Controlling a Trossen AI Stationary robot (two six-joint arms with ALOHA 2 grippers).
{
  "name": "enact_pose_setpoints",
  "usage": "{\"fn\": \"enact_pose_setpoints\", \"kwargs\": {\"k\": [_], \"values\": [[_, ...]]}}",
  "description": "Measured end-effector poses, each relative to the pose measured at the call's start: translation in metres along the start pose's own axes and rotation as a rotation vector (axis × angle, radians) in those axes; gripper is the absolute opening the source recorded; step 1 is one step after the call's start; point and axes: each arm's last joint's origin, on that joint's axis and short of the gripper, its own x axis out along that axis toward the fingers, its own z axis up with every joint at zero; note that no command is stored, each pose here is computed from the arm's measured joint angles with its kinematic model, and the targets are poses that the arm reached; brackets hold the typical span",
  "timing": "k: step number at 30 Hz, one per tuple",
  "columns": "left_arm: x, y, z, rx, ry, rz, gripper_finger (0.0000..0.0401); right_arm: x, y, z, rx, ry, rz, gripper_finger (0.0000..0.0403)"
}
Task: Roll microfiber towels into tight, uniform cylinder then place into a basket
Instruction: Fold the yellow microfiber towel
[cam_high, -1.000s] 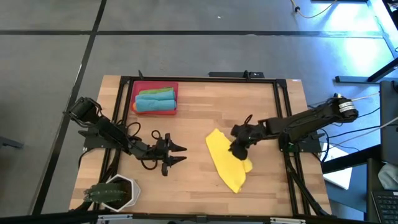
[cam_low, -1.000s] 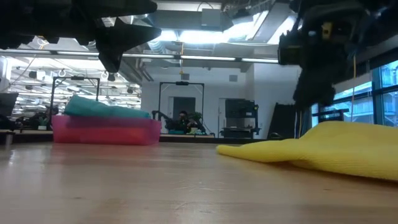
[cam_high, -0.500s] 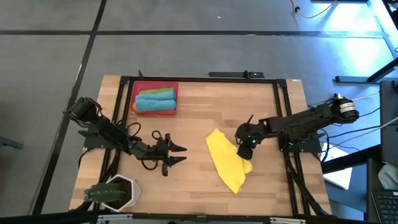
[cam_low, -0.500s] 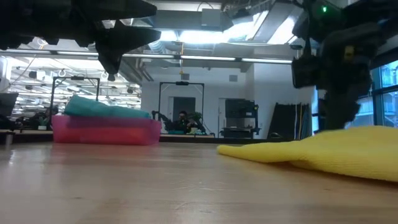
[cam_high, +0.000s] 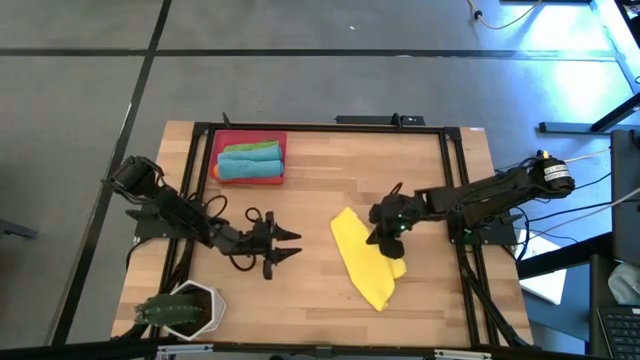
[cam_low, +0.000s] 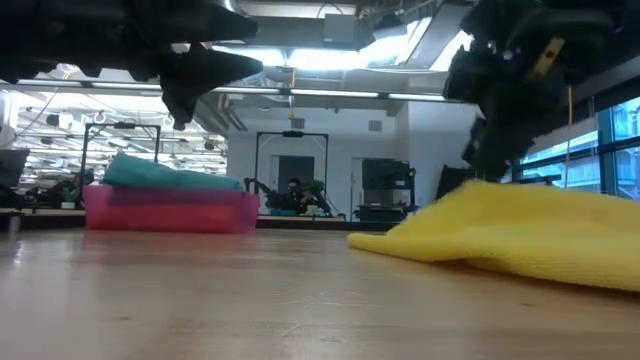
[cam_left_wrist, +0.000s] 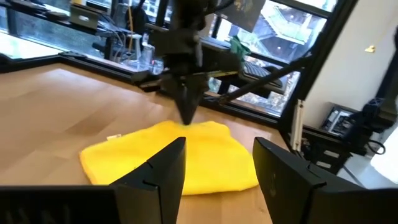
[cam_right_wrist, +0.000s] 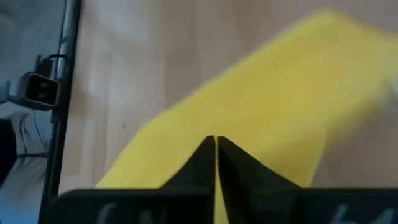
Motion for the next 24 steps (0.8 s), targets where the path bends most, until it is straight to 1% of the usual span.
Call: {"fn": "enact_pose_setpoints", "kwargs": {"k": [1, 2, 4, 7, 9, 11, 14, 16, 18, 21, 24], "values": [[0.001, 0.001, 0.0, 0.0, -0.002, 0.006, 0.0175, -0.001, 0.002, 0.004, -0.036, -0.012, 0.005, 0.0013], [0.001, 0.002, 0.001, 0.0, -0.004, 0.011, 0.0175, -0.002, 0.005, 0.009, -0.063, -0.027, 0.012, 0.001], [0.003, 0.004, 0.002, -0.001, -0.007, 0.021, 0.0175, -0.005, 0.01, 0.018, -0.109, -0.057, 0.024, 0.001], [0.005, 0.008, 0.003, -0.001, -0.012, 0.037, 0.0175, -0.009, 0.016, 0.028, -0.14, -0.08, 0.03, 0.0006], [0.006, 0.01, 0.004, -0.001, -0.016, 0.046, 0.0175, -0.011, 0.017, 0.031, -0.13, -0.084, -0.011, 0.0005], [0.007, 0.012, 0.004, -0.001, -0.017, 0.052, 0.0175, -0.013, 0.012, 0.031, -0.063, -0.069, -0.082, 0.0012], [0.007, 0.013, 0.004, -0.001, -0.019, 0.058, 0.0175, -0.015, -0.009, 0.027, 0.069, 0.004, -0.133, 0.0043], [0.007, 0.013, 0.004, -0.001, -0.019, 0.058, 0.0175, -0.016, -0.024, 0.021, 0.126, 0.067, -0.16, 0.0069], [0.007, 0.013, 0.004, 0.0, -0.018, 0.058, 0.0175, -0.018, -0.036, 0.016, 0.151, 0.091, -0.173, 0.0097], [0.007, 0.014, 0.003, 0.006, -0.007, 0.062, 0.0175, -0.019, -0.051, 0.011, 0.192, 0.092, -0.162, 0.0137], [0.007, 0.014, 0.003, 0.009, -0.004, 0.063, 0.0175, -0.017, -0.06, 0.006, 0.198, 0.087, -0.147, 0.017]]}}
